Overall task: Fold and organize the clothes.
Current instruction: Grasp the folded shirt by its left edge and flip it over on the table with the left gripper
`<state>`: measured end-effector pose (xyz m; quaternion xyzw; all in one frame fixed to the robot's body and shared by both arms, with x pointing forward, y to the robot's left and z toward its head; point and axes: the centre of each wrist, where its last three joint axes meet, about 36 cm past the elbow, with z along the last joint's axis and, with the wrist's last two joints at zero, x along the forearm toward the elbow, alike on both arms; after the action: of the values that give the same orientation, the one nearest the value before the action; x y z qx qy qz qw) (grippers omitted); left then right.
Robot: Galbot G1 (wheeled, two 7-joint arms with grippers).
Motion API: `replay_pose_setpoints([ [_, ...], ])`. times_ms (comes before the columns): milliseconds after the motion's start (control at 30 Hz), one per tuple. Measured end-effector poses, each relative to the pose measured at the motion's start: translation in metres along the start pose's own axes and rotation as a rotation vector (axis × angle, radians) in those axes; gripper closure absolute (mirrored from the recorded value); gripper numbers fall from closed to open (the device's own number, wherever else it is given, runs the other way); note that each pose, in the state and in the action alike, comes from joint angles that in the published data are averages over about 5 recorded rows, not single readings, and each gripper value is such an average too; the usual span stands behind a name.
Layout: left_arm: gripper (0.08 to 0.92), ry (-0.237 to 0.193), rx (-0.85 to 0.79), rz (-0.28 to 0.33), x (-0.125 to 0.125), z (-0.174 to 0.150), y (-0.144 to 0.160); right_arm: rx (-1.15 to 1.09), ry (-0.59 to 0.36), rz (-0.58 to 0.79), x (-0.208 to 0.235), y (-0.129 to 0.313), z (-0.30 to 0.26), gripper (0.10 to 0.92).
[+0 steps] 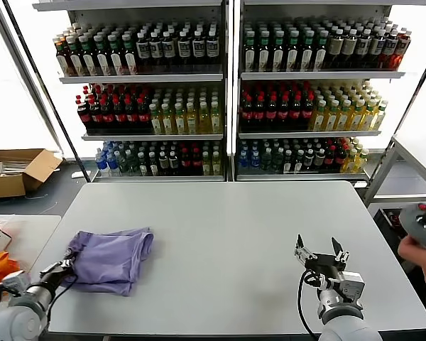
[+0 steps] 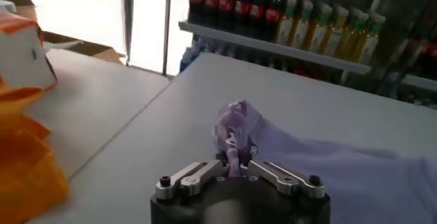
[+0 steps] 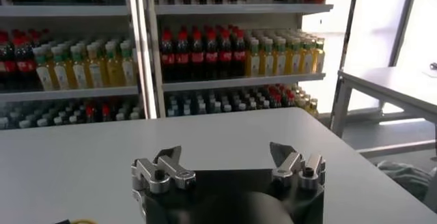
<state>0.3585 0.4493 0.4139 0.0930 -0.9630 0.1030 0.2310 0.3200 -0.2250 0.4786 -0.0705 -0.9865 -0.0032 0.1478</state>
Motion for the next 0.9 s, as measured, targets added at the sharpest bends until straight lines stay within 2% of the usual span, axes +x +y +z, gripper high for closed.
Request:
replay_pose_setpoints([
  [267,0.880,-0.124,-0.088,-0.121,0.021,-0.065,0.047,-0.003,0.006,-0.006,-0.001,0.003,0.002,0.200],
  [433,0.880,-0.178,-0.167,-0.130,0.036,-0.087,0.046,-0.005,0.012,-0.001,0.000,0.004,0.004,0.200],
  [533,0.880,-0.188,-0.211,-0.103,0.042,-0.085,0.030,-0.005,0.012,0.005,0.002,0.002,0.004,0.200],
  [633,0.880,-0.179,-0.242,-0.053,0.044,-0.072,0.004,-0.005,0.013,0.013,0.003,0.000,0.005,0.200],
  [900,0.880,-0.162,-0.242,0.162,0.057,-0.036,-0.095,-0.002,0.031,0.043,0.010,-0.007,0.013,0.200],
])
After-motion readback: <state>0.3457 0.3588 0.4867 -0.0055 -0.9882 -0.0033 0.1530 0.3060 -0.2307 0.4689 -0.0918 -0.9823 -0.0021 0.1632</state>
